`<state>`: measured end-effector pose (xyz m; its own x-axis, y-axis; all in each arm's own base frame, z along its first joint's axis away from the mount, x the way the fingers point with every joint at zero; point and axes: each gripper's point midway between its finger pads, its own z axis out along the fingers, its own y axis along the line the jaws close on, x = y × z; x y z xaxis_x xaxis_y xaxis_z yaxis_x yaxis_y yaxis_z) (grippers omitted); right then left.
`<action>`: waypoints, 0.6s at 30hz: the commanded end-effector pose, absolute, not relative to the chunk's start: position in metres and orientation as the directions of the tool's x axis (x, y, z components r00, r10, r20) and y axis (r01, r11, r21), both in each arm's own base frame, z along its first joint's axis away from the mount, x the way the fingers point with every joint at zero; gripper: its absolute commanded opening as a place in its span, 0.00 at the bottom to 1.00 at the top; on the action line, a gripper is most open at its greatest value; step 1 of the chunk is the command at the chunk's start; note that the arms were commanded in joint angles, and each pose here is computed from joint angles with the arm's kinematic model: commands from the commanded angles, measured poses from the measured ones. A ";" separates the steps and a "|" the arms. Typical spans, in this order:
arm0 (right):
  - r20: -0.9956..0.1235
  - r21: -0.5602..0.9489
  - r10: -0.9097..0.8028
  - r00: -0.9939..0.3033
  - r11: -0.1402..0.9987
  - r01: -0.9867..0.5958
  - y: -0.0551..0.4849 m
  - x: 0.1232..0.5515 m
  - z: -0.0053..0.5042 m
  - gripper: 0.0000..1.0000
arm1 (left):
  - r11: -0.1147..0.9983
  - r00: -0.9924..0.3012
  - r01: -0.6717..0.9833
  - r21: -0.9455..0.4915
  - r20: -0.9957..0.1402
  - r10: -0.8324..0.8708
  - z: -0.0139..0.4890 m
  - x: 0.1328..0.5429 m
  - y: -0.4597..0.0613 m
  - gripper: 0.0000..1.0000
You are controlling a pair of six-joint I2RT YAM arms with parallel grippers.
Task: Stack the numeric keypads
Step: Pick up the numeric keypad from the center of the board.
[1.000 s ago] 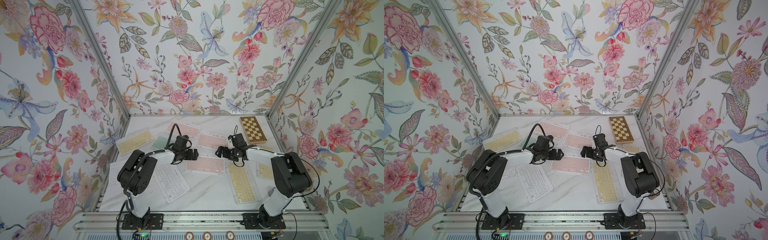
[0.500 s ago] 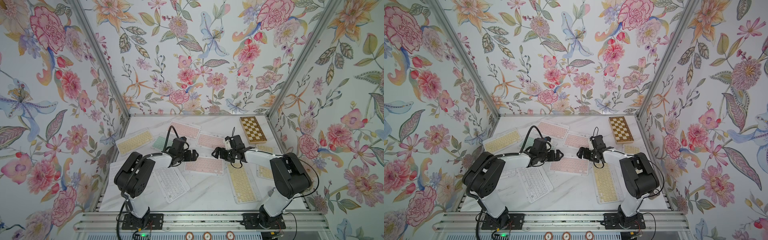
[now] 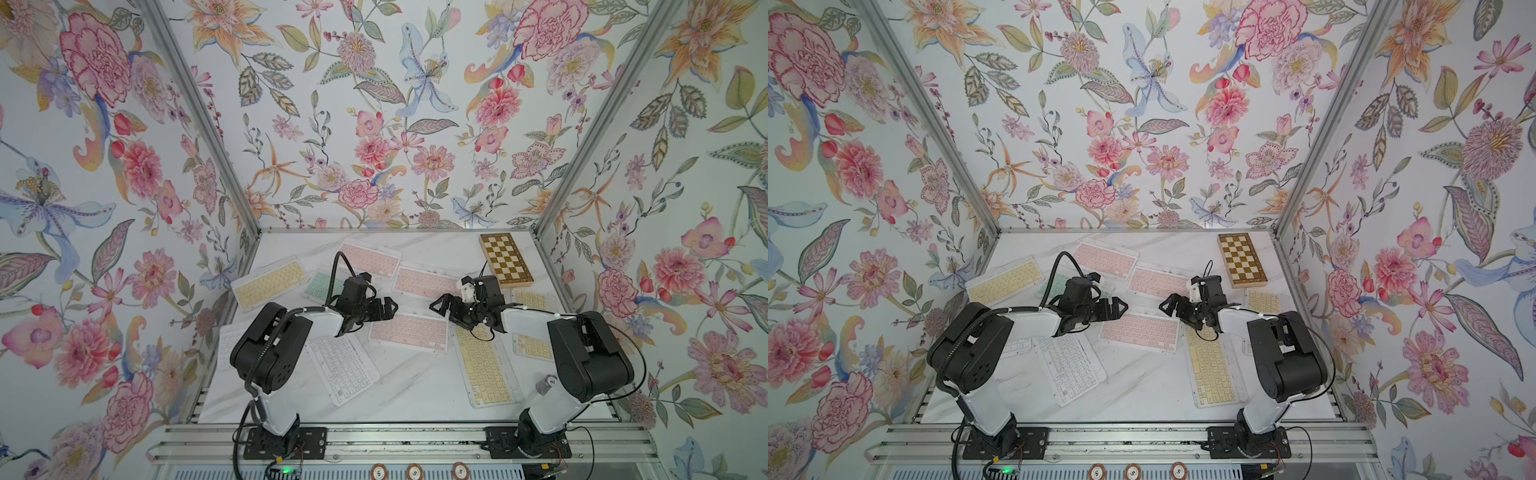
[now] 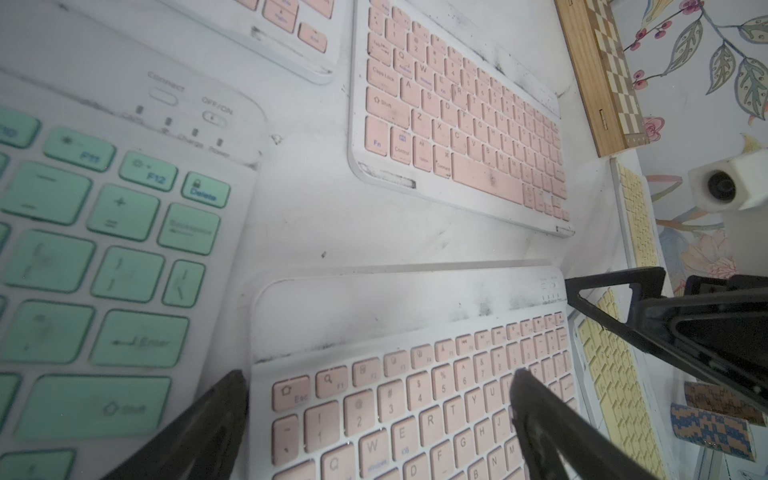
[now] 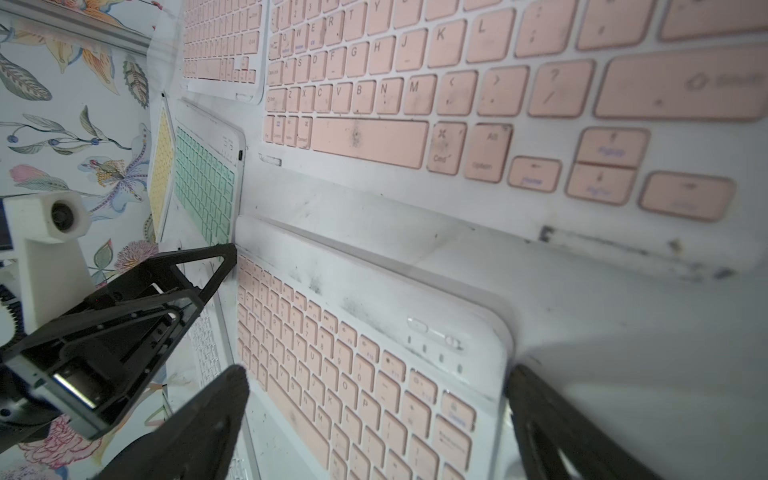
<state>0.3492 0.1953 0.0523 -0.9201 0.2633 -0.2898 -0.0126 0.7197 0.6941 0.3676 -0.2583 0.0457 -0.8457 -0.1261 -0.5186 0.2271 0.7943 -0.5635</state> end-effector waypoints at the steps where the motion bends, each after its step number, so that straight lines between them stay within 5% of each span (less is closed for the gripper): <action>1: -0.290 0.744 0.262 -0.920 0.667 -0.045 0.203 0.346 0.067 0.99 | 0.782 -0.893 0.189 -0.595 -0.434 -0.115 0.022 0.351 -0.261 0.99; 18: -0.323 0.805 0.306 -0.896 0.586 -0.090 0.204 0.363 0.093 0.99 | 0.706 -0.879 0.174 -0.686 -0.432 -0.204 0.035 0.360 -0.275 0.99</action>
